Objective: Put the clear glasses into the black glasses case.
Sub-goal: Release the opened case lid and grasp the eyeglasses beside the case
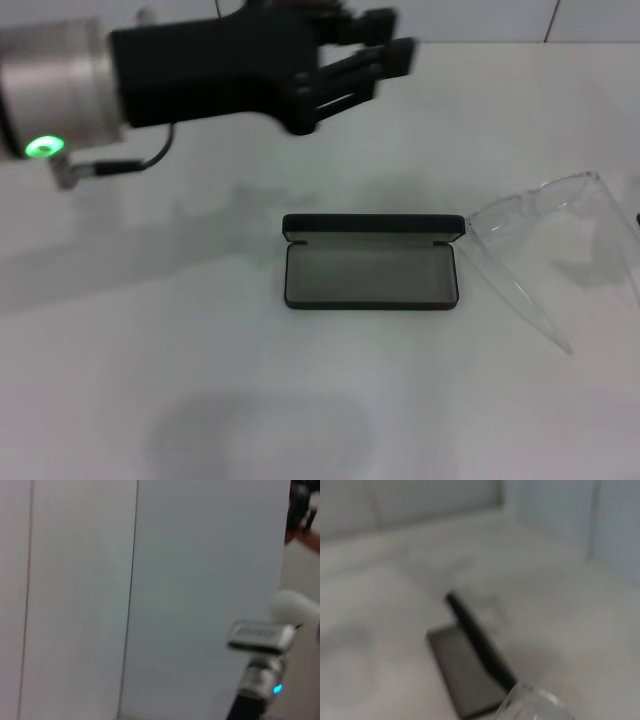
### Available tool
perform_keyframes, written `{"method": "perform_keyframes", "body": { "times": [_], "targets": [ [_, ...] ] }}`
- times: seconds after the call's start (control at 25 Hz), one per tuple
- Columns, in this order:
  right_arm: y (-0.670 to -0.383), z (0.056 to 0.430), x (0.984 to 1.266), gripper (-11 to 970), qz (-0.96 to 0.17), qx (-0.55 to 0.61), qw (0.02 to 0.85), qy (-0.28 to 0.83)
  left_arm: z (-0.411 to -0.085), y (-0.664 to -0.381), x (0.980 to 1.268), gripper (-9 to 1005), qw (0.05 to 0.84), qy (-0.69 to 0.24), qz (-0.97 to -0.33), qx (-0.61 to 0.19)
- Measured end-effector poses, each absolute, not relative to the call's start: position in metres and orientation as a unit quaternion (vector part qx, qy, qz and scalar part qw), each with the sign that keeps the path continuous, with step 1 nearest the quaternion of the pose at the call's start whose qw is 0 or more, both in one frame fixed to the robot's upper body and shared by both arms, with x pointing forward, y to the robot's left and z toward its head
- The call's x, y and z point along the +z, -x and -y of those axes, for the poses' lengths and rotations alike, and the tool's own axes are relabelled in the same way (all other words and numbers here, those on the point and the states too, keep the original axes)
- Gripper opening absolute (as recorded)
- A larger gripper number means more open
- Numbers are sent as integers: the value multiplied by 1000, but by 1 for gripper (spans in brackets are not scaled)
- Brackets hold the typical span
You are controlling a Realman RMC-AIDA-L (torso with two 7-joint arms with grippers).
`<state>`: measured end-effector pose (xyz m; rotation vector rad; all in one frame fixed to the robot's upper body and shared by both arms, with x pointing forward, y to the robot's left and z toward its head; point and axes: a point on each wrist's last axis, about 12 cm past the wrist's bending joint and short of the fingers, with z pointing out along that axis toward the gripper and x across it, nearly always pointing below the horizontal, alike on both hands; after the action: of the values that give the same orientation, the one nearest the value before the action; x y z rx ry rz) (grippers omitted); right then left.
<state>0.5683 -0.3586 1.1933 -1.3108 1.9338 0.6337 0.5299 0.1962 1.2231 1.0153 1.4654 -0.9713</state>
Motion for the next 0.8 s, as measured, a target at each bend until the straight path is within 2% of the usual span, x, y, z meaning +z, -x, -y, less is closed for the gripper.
{"method": "perform_keyframes", "body": {
  "times": [0.08, 0.32, 0.64, 0.8],
  "targets": [
    [-580, 348, 1204, 847, -749, 224, 311, 540, -220, -525, 1200, 301, 531, -392, -599, -454],
    [-611, 305, 1233, 827, -751, 124, 193, 620, -252, -514, 1165, 277, 563, -374, -574, -462],
    [-632, 252, 1258, 819, -691, 31, 187, 698, -276, -502, 1137, 264, 583, -326, -576, -471],
    [-640, 228, 1256, 815, -659, -2, 187, 728, -276, -499, 1129, 257, 582, -321, -575, -477]
  ]
}}
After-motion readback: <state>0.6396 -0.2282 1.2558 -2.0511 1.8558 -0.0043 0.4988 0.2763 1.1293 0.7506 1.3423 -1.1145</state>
